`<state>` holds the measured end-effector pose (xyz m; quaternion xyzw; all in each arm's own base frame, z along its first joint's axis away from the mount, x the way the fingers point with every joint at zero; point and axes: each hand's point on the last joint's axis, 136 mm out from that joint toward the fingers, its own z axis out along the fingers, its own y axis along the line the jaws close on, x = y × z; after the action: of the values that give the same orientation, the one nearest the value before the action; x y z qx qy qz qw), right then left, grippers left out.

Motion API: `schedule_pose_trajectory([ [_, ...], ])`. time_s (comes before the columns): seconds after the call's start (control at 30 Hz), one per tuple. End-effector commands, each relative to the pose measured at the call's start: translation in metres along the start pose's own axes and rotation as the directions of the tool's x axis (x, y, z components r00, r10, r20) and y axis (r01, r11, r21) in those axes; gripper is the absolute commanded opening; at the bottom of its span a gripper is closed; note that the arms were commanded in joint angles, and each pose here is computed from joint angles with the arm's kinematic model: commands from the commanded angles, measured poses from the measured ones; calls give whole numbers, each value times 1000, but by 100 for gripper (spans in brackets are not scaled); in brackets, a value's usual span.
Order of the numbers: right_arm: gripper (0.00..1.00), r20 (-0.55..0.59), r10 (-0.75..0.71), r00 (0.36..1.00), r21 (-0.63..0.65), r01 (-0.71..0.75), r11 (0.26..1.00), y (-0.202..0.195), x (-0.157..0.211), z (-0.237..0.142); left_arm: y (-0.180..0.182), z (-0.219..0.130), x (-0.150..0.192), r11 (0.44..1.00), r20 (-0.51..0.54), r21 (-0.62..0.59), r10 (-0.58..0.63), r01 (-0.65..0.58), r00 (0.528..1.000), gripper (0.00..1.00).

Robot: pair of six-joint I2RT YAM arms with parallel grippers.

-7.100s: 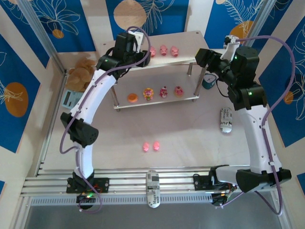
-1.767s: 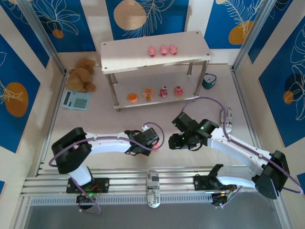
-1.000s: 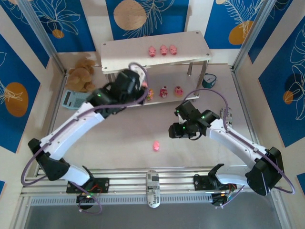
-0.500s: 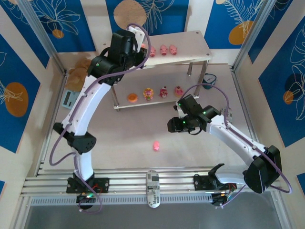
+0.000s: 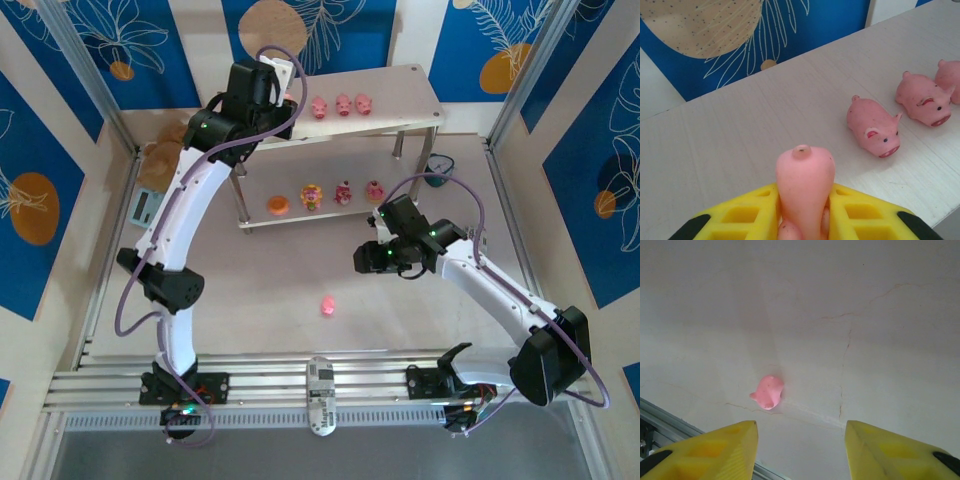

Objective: Place and organize the plastic toys onto the shelf

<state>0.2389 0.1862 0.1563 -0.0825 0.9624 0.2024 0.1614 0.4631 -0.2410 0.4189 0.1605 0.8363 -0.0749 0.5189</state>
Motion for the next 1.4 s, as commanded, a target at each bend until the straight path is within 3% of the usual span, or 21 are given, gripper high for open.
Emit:
schedule_pose_trajectory([
  [0.0,51,-7,-13,1000,-36,13,999,4,0,1,-2,10,-1,999,0,28,-33,33,999,26],
  [0.67,51,-24,20,1000,-32,-21,999,-9,8,5,-1,48,12,996,-26,37,-84,85,996,29],
  [0.93,51,-26,27,999,-34,-27,999,-11,7,5,2,53,15,995,-33,25,-91,92,995,44],
  [1.37,51,-24,31,999,-36,-31,999,-11,7,4,1,42,4,994,-2,39,-105,105,994,52],
])
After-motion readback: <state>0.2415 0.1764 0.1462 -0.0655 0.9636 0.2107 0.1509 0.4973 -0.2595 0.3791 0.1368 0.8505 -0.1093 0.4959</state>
